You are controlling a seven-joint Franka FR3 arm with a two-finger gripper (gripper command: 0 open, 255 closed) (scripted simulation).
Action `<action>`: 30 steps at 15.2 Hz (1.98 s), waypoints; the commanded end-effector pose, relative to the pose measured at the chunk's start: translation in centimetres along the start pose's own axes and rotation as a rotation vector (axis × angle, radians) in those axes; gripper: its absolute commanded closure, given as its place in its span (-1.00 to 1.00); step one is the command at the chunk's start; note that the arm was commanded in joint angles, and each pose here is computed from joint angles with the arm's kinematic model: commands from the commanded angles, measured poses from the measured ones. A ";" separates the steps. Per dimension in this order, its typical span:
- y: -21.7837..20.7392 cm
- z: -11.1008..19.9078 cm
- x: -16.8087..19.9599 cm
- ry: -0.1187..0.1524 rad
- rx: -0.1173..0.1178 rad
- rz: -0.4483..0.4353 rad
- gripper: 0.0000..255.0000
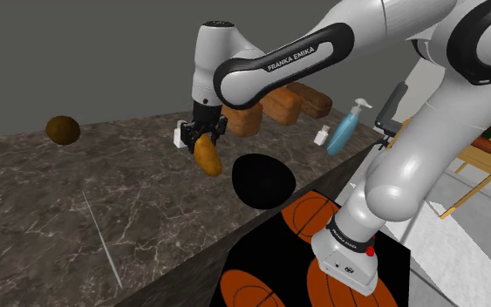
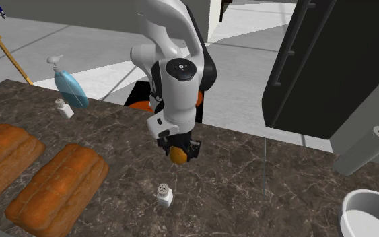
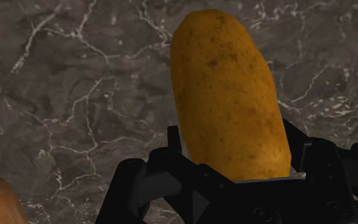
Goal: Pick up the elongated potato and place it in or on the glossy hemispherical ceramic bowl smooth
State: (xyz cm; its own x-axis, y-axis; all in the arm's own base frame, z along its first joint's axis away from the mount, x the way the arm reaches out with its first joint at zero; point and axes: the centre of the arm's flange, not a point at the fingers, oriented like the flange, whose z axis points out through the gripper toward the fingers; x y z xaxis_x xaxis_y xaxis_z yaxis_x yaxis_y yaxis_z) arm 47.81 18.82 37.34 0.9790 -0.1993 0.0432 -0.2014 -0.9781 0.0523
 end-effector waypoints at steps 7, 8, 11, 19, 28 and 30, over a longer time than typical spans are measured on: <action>0.2 -4.2 0.1 0.000 0.000 0.000 1.00; 0.2 -4.7 0.2 0.000 0.000 0.000 1.00; 0.3 -6.3 0.2 0.000 0.000 0.000 1.00; 0.5 -10.5 0.4 0.000 0.000 0.000 1.00; 3.0 -13.1 -4.2 0.000 0.000 0.000 1.00; 4.1 -13.3 -6.6 0.000 0.000 0.000 1.00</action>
State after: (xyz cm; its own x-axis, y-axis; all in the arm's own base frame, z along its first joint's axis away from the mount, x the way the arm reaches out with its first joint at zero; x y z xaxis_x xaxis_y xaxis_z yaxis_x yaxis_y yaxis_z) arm 41.19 17.54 50.50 0.9791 -0.1986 0.0432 -0.2008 -0.9782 0.0531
